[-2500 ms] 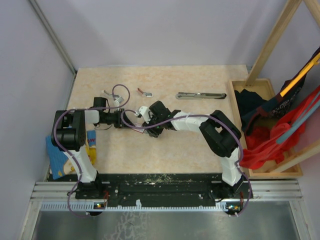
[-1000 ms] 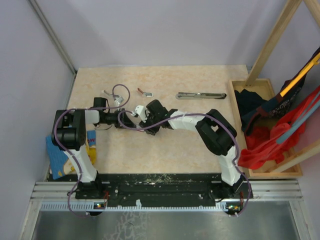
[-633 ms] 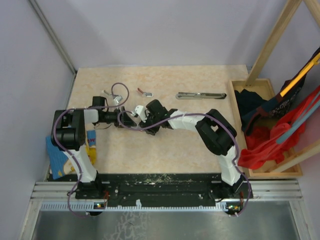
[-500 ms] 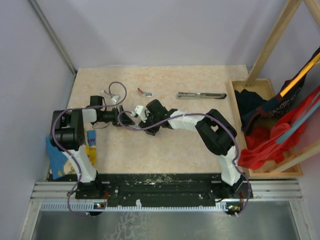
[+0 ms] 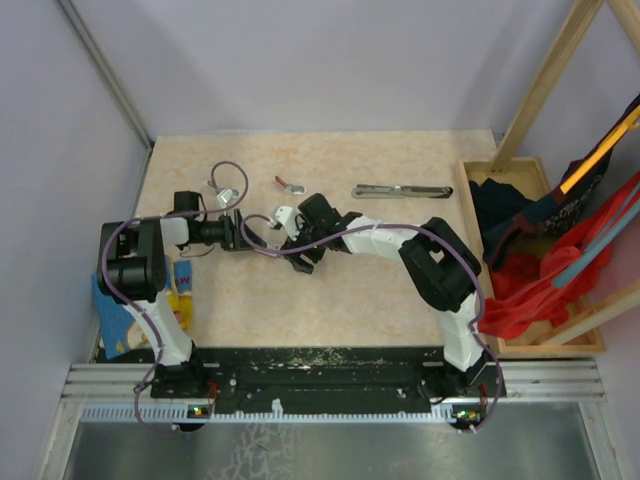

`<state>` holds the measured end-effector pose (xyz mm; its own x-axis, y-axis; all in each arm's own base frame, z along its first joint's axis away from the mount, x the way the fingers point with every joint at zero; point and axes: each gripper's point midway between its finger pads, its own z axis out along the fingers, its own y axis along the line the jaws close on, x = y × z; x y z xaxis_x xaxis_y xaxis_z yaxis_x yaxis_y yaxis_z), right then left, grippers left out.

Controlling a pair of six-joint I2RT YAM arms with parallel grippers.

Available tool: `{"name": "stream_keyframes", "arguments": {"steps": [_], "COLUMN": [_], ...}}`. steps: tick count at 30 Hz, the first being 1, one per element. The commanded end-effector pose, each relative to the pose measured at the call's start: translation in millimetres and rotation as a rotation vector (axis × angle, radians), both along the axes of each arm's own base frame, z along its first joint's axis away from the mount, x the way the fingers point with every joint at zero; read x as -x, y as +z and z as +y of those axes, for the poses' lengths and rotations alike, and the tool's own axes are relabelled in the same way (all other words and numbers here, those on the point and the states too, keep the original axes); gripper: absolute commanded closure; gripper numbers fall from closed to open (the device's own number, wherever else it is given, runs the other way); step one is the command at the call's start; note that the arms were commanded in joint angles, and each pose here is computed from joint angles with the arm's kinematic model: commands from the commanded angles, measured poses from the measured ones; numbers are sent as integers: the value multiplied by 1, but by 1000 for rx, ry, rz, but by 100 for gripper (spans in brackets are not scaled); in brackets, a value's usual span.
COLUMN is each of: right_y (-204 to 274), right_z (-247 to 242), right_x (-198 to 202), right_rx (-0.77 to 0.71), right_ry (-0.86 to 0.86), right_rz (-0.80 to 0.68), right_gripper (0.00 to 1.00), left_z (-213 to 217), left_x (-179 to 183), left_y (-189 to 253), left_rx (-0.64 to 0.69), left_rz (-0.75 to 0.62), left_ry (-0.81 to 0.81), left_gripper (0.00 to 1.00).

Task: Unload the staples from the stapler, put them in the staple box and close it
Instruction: Close the staple box at the center of the board.

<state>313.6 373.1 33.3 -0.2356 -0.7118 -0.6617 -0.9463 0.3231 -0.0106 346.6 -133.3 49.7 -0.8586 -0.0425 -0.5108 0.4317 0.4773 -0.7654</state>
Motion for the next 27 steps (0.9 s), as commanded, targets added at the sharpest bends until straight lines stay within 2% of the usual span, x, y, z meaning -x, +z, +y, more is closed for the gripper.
{"name": "stream_keyframes", "arguments": {"steps": [1, 5, 10, 15, 18, 19, 21, 27], "right_y": [59, 61, 61, 59, 56, 49, 41, 22], "right_z": [9, 2, -3, -8, -13, -21, -26, -30], "right_x": [-15, -16, -16, -13, -14, -19, -22, -30], "right_rx": [-141, -155, -150, -146, -146, -136, -119, -83], "right_ry": [-17, -32, -44, -63, -105, -165, -199, -264], "right_rz": [-25, 2, 0, 11, -3, -18, -25, -20], "right_gripper": [27, 27, 26, 27, 33, 44, 49, 53], "left_z": [0, 1, 12, 20, 23, 22, 21, 15], "left_x": [0, -5, -16, -18, -20, -19, -17, -11], "left_y": [11, 22, 18, 8, 4, -1, -5, -13], "left_rx": [55, 64, -45, -114, -134, -138, -136, -117], "left_rz": [-41, -78, -95, -76, -68, -47, -38, -5], "left_ry": [-23, -11, 75, 115, 127, 126, 121, 99], "left_gripper": [8, 6, 1, 0, 1, 5, 8, 18]}}
